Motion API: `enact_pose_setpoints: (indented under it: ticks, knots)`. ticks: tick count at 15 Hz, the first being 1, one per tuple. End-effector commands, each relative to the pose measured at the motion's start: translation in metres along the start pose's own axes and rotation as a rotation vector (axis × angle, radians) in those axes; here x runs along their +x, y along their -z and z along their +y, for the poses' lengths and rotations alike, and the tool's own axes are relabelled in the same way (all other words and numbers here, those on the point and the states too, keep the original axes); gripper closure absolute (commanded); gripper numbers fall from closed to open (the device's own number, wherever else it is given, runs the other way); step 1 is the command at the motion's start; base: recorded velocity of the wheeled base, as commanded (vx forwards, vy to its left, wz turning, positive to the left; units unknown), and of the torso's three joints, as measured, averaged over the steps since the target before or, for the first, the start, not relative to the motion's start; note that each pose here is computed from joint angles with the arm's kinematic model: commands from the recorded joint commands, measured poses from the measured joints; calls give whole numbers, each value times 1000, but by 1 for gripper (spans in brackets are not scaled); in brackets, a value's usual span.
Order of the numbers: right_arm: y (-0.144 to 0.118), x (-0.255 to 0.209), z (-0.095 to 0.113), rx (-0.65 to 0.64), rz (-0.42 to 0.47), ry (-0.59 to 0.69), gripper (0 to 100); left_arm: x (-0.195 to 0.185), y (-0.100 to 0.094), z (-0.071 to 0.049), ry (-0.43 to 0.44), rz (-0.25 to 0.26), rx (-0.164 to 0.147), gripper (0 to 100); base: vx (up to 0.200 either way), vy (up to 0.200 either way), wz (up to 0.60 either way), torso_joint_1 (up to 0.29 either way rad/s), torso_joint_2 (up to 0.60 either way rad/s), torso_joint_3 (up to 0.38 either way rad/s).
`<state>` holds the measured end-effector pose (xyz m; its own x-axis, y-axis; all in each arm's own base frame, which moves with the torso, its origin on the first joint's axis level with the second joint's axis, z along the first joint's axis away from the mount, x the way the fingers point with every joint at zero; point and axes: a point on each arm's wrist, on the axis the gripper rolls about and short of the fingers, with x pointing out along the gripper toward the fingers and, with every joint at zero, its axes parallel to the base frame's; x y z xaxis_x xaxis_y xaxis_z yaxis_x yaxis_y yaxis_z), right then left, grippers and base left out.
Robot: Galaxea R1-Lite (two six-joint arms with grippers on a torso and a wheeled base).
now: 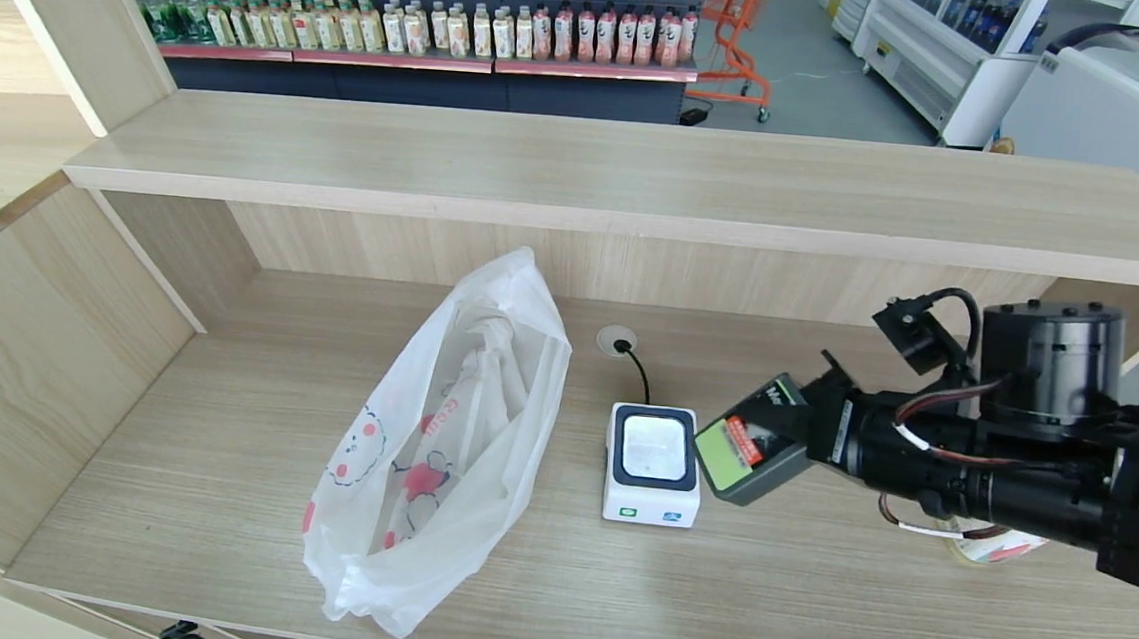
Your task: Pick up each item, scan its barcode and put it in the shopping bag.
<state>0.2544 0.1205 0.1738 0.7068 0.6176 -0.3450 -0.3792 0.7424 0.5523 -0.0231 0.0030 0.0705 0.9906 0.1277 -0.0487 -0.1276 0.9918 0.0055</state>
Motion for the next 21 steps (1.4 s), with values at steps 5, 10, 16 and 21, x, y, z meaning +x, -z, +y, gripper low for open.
enact_pose_setpoints:
  ticks: [5,10,16,21]
  knots:
    - [20,53,-10,-168,123,14,100,0,0,0,-1,1,-1,0,0,0,0,0,0,0]
    - [15,77,-12,-200,119,6,100,0,0,0,-1,1,-1,0,0,0,0,0,0,0]
    - [18,92,-17,-244,133,11,100,0,0,0,-1,1,-1,0,0,0,0,0,0,0]
    - [-20,61,15,-203,-14,-69,100,0,0,0,-1,1,1,0,0,0,0,0,0,0]
